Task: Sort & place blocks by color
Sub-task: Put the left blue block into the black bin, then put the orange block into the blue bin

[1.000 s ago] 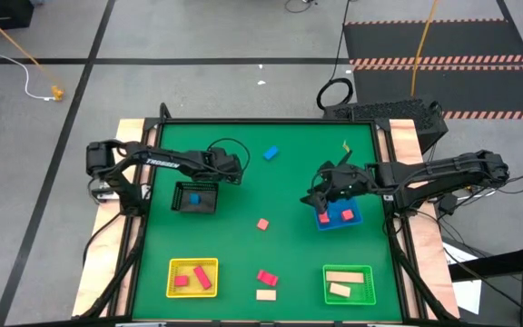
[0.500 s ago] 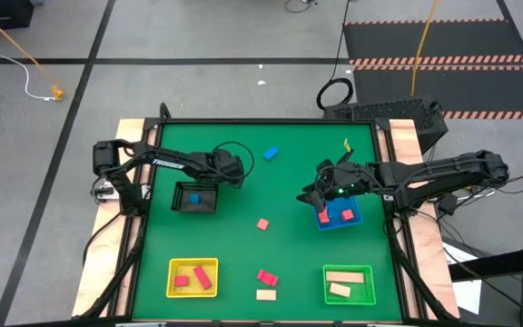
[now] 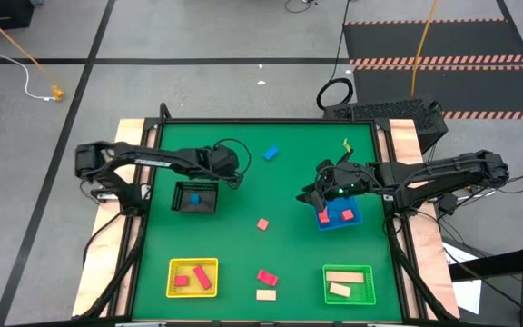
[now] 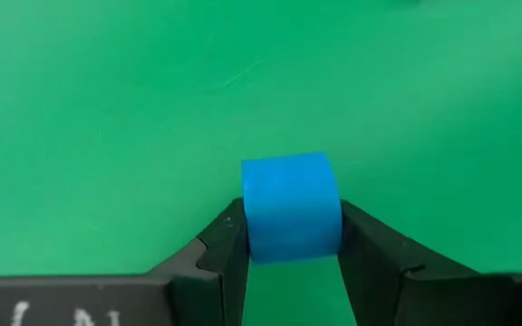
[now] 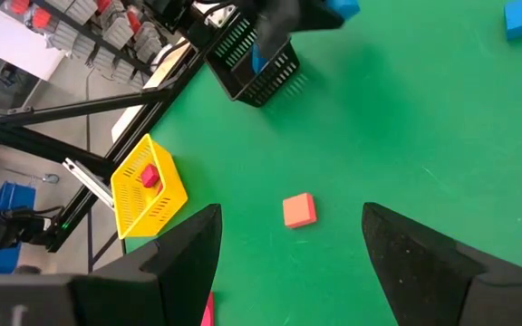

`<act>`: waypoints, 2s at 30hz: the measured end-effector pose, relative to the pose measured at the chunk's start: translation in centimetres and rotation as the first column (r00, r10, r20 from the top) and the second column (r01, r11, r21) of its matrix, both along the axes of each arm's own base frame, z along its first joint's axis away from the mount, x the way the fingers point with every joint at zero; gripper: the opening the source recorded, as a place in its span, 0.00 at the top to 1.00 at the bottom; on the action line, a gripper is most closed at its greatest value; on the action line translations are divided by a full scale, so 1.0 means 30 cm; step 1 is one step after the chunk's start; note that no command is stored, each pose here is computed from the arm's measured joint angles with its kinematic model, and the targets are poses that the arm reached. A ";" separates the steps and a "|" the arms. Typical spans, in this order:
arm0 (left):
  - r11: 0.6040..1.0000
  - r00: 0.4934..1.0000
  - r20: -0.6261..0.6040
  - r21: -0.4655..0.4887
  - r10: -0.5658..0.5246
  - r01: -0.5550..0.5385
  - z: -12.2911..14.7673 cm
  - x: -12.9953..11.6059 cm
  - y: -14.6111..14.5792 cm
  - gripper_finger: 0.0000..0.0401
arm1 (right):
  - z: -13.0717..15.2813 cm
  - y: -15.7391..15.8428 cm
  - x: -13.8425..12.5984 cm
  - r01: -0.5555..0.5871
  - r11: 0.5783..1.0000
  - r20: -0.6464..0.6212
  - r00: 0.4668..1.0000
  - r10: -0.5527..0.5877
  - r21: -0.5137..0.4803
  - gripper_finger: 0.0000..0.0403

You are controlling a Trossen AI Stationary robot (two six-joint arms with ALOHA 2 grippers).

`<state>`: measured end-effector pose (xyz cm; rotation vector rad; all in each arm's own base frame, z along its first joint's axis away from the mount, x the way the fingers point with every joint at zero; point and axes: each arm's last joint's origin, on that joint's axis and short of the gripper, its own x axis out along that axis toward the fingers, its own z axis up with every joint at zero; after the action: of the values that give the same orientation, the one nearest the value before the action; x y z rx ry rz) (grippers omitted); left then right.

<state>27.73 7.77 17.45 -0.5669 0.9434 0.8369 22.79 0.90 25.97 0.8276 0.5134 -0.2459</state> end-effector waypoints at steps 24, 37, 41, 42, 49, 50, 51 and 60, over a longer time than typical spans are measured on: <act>0.997 0.997 -0.071 -0.077 -0.038 0.032 0.181 -0.208 -0.318 0.66 | 0.000 0.000 0.000 0.000 1.000 0.000 1.000 0.000 0.000 0.36; 0.995 0.992 -0.124 -0.095 0.019 -0.031 0.094 -0.233 -0.317 0.49 | -0.002 0.000 0.000 0.000 1.000 -0.001 1.000 0.000 0.000 0.36; 0.996 0.993 -0.115 -0.084 0.025 -0.034 0.095 -0.230 -0.316 0.46 | -0.002 0.000 0.000 0.000 1.000 -0.002 1.000 0.000 0.000 0.36; 0.997 0.993 -0.111 -0.075 0.028 -0.036 0.095 -0.230 -0.315 0.46 | -0.002 0.000 0.000 0.000 1.000 -0.002 1.000 0.000 0.000 0.36; 1.000 1.000 -0.026 -0.009 -0.013 0.013 0.110 -0.204 -0.310 0.45 | -0.002 0.000 0.000 0.000 1.000 -0.002 1.000 0.000 0.000 0.36; 1.000 1.000 -0.005 0.003 -0.024 0.024 0.113 -0.196 -0.309 0.45 | -0.002 0.000 0.000 0.000 1.000 -0.002 1.000 0.000 0.000 0.36; 0.999 0.999 0.014 0.011 -0.035 0.035 0.116 -0.188 -0.306 0.45 | -0.002 0.000 0.000 0.000 1.000 -0.002 1.000 0.000 0.000 0.36; 0.975 0.957 0.192 0.094 -0.218 0.203 0.156 -0.109 -0.286 0.44 | -0.002 0.000 0.000 0.000 1.000 -0.002 1.000 0.000 0.000 0.36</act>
<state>24.47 -0.82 22.13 -0.4686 0.7689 0.6075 22.79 0.89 25.92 0.8274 0.5147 -0.2468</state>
